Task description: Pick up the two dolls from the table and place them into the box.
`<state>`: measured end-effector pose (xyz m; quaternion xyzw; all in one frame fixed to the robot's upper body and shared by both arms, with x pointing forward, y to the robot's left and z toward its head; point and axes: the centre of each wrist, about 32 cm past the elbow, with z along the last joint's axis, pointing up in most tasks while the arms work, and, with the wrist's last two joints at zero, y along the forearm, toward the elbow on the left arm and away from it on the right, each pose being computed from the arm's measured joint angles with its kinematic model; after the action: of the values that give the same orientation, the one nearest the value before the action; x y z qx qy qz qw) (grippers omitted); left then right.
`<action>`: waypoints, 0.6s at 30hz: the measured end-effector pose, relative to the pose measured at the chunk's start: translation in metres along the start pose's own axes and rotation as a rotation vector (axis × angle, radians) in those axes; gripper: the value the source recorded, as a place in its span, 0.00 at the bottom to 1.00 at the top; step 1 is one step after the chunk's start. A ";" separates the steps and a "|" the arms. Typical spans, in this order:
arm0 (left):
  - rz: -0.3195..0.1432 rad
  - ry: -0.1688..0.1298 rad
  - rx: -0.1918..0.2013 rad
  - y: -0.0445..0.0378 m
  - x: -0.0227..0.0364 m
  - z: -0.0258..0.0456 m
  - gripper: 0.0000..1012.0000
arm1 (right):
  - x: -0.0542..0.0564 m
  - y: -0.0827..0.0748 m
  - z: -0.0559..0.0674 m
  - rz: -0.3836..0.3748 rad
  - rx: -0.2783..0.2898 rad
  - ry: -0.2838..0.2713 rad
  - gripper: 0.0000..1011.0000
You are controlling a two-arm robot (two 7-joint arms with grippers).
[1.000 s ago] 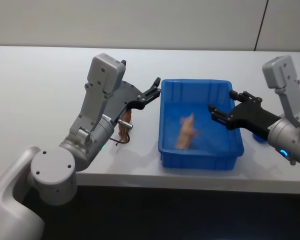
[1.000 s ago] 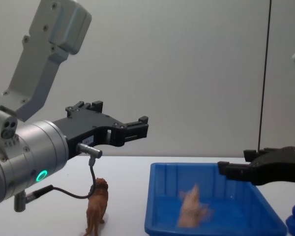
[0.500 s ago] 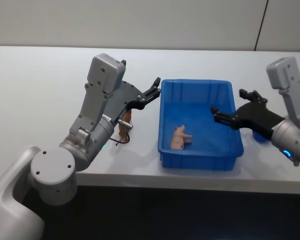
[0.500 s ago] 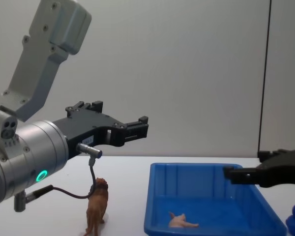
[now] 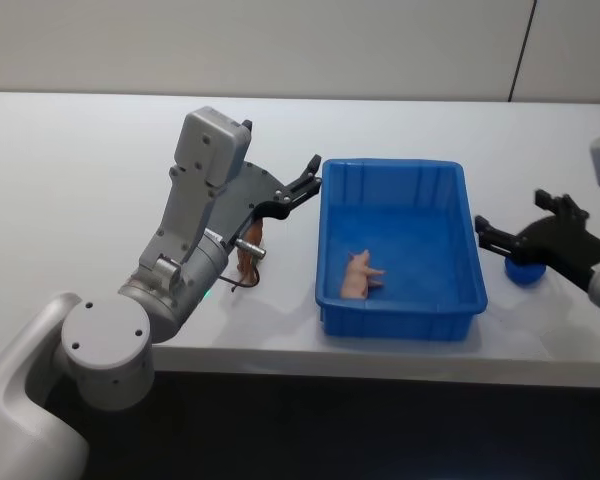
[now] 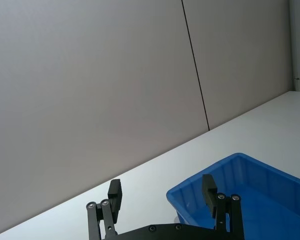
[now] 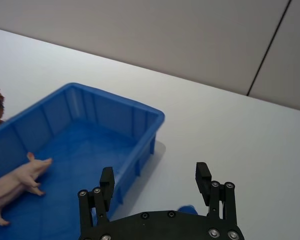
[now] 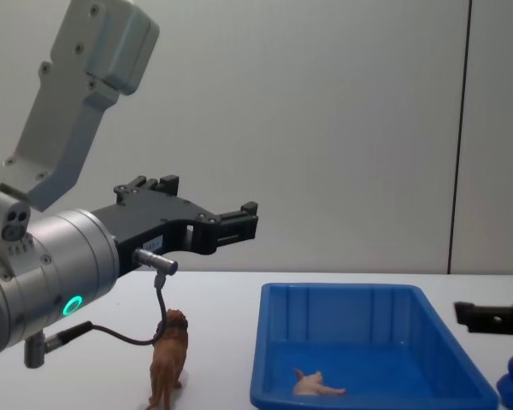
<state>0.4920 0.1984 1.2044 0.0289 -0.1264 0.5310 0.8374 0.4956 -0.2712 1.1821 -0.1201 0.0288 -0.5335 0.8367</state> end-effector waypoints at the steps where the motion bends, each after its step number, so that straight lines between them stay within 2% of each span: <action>1: 0.000 0.000 0.000 0.0000 0.0000 0.0000 0.99 | 0.002 -0.001 -0.002 -0.010 -0.008 0.005 0.99; 10: 0.000 0.000 0.000 0.0000 0.0000 0.0000 0.99 | 0.013 -0.003 -0.018 -0.049 -0.066 0.031 0.99; 18: 0.000 0.000 0.000 0.0000 0.0000 0.0000 0.99 | 0.017 0.000 -0.027 -0.053 -0.098 0.042 0.99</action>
<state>0.4920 0.1984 1.2044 0.0289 -0.1265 0.5311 0.8373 0.4982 -0.2908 1.1575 -0.1504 0.0694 -0.5560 0.8145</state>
